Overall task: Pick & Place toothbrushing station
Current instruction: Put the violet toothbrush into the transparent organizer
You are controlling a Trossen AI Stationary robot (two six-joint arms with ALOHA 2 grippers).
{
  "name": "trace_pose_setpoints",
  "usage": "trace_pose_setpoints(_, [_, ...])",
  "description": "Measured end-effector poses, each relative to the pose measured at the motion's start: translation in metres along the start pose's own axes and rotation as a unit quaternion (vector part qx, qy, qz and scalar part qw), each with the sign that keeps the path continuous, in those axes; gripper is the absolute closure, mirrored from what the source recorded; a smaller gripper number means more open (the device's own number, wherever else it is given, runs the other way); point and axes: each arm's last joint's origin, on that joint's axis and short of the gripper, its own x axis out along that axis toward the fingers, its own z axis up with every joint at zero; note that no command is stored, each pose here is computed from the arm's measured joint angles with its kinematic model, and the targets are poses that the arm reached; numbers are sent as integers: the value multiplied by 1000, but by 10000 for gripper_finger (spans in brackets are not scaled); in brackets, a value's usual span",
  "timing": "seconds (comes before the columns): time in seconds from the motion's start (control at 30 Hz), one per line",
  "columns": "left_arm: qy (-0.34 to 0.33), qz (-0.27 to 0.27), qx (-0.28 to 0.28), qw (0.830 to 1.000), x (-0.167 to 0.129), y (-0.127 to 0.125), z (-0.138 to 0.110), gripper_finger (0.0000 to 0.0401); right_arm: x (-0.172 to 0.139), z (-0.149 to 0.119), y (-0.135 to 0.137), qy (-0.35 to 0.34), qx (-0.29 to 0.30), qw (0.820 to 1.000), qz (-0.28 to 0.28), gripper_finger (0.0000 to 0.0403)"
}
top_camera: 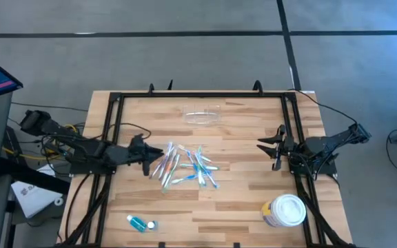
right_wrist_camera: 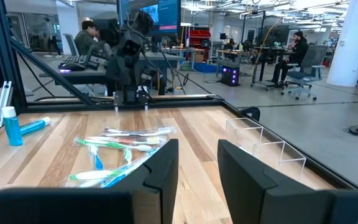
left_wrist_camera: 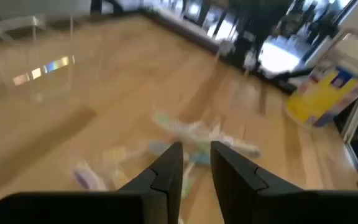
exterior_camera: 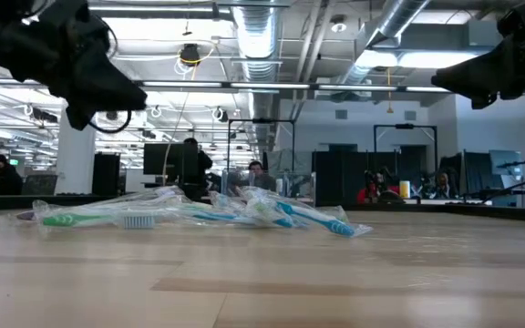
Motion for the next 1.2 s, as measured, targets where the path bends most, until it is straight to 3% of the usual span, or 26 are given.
trace_pose_setpoints(0.23, [88, -11, -50, 995, 16, 0, -9, 324, 0, 0, 0, 0, 0, 1000, 0, 300])
trace_pose_setpoints(0.47, [181, -12, -127, 975, 22, 8, -18, 324, 0, 0, 0, 0, 0, 1000, 0, 300])
trace_pose_setpoints(0.9, [245, -5, -199, 949, 21, 12, -24, 327, 0, 0, 0, 0, 0, 1000, 0, 300])
trace_pose_setpoints(1.2, [263, -26, -204, 943, 25, 1, -14, 347, 0, 4, 0, -20, 15, 1000, -1, 300])
